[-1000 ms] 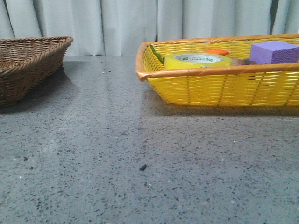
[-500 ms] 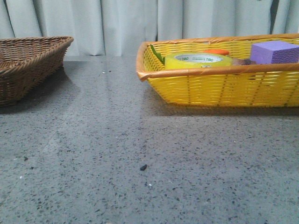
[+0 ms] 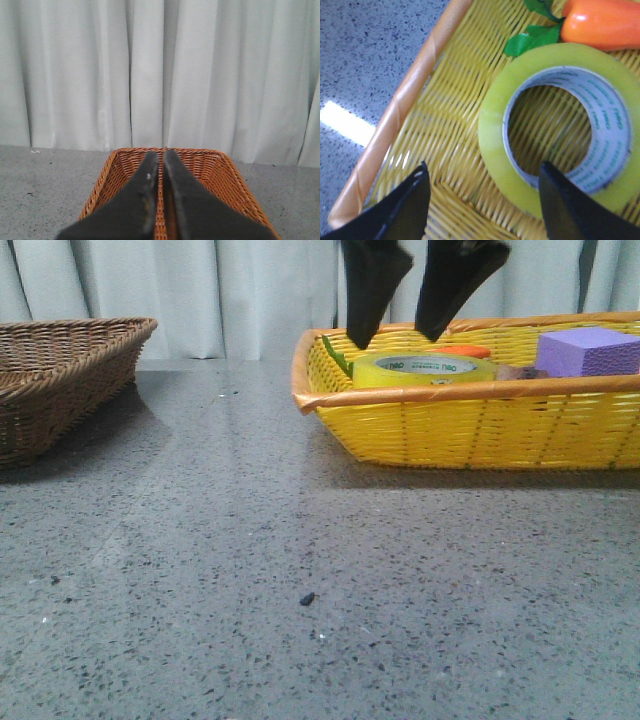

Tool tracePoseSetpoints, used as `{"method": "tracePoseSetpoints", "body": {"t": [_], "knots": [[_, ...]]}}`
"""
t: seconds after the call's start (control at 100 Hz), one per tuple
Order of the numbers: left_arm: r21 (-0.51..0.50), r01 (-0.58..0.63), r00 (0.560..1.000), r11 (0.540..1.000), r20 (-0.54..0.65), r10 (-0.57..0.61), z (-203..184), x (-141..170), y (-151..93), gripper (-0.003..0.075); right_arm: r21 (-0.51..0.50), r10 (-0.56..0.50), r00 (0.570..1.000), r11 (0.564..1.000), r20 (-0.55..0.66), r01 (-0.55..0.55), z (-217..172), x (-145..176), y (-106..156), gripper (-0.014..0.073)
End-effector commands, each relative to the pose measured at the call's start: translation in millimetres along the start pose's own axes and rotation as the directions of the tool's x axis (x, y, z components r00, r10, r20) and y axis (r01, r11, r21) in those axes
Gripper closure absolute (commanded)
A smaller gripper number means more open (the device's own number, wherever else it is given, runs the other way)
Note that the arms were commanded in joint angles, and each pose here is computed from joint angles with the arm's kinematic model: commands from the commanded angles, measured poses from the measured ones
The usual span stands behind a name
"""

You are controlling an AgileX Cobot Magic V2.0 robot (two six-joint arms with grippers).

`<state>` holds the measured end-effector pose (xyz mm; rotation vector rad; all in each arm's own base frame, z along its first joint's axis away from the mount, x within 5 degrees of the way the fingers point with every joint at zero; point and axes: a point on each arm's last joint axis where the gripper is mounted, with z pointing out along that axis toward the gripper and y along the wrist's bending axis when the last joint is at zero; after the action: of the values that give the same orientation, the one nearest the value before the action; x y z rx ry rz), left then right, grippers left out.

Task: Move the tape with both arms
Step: 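Lower the right gripper into the yellow basket and grasp the tape roll, then lift the tape roll out and carry it toward the brown basket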

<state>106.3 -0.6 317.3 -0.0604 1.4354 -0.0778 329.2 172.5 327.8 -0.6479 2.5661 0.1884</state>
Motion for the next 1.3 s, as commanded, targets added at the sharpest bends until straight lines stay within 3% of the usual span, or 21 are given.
{"method": "tracePoseSetpoints", "body": {"t": [0.0,0.34,0.67,0.81,1.0,1.29], "knots": [[0.005,0.013,0.995,1.0,0.098,-0.014,2,-18,-1,0.0741,0.013,-0.022,0.997,1.0,0.077,0.022,-15,-12,0,0.0201],[0.005,0.013,0.995,1.0,0.098,-0.014,2,-18,-1,0.0741,0.055,-0.046,0.999,0.997,-0.022,0.047,23,-18,-6,0.0218],[0.005,0.013,0.995,1.0,0.098,-0.014,2,-18,-1,0.0741,0.067,-0.044,0.998,0.997,-0.034,0.047,25,-17,-9,0.048],[0.005,0.013,0.995,1.0,0.098,-0.014,2,-18,-1,0.0741,0.069,-0.046,0.998,0.997,-0.034,0.048,25,-17,-10,0.0553],[0.005,0.013,0.995,1.0,0.098,-0.014,2,-18,-1,0.0741,0.072,-0.047,0.999,0.996,-0.011,0.047,17,-22,-10,0.0572],[0.005,0.013,0.995,1.0,0.098,-0.014,2,-18,-1,0.0741,0.068,-0.075,0.995,0.995,0.07,0.07,-34,-46,2,0.0573]]}}
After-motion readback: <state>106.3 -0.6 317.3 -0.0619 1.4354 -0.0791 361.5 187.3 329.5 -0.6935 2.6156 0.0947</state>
